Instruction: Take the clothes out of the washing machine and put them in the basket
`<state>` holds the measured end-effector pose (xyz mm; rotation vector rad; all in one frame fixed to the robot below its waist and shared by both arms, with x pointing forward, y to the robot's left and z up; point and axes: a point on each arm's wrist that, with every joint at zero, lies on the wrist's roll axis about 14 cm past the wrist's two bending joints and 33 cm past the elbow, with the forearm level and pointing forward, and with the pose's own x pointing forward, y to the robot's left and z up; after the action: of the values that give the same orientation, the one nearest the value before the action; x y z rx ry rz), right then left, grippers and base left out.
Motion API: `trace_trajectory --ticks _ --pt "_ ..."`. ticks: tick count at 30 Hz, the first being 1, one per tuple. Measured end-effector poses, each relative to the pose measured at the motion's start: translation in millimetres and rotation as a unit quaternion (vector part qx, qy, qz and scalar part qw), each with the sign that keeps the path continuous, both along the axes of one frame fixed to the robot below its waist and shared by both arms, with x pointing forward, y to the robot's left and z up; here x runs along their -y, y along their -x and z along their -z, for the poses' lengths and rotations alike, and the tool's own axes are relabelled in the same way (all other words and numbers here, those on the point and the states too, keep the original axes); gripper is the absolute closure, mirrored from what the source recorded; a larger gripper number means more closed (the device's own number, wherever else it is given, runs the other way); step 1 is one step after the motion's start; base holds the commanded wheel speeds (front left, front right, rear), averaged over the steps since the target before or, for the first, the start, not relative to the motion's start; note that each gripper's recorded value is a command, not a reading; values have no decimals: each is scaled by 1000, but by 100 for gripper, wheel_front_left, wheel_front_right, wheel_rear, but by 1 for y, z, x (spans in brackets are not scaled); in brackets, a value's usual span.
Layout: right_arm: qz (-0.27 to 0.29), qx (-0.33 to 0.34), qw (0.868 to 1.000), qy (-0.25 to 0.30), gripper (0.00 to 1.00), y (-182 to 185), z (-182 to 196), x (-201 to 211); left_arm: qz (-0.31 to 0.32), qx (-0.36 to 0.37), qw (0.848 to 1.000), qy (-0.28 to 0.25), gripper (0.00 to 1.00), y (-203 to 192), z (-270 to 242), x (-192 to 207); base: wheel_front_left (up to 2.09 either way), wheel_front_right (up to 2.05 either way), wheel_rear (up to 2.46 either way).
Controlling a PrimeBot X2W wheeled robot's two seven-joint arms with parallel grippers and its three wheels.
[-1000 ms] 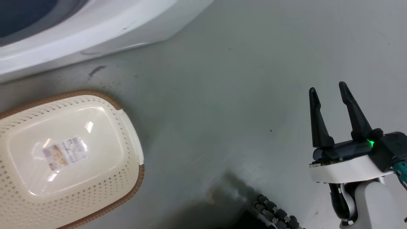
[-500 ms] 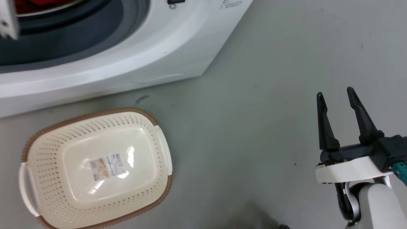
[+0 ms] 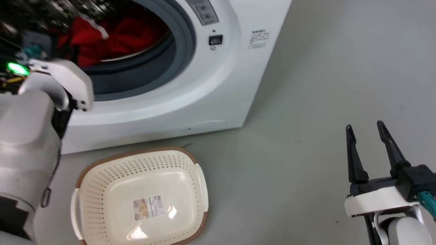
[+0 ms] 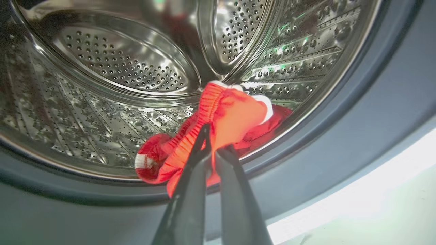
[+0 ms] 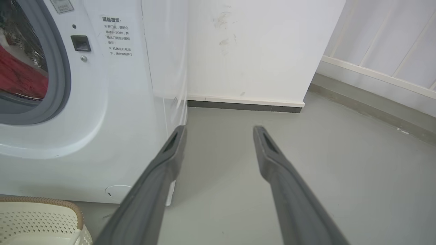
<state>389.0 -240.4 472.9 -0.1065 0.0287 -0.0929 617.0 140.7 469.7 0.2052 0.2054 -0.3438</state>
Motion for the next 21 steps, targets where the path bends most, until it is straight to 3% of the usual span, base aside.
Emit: trace_trajectory --ticks 8,12,21 --pt "-15 24 1000 -3 0 7 -16 -10 -18 78 997 22 100 33 -56 -10 0 0 0" --pt "-26 32 999 -6 0 8 -21 -18 -27 146 988 40 100 49 -101 -16 0 0 0" --pt "-40 55 998 -3 0 9 -37 -27 -28 230 971 55 100 101 -149 -24 0 0 0"
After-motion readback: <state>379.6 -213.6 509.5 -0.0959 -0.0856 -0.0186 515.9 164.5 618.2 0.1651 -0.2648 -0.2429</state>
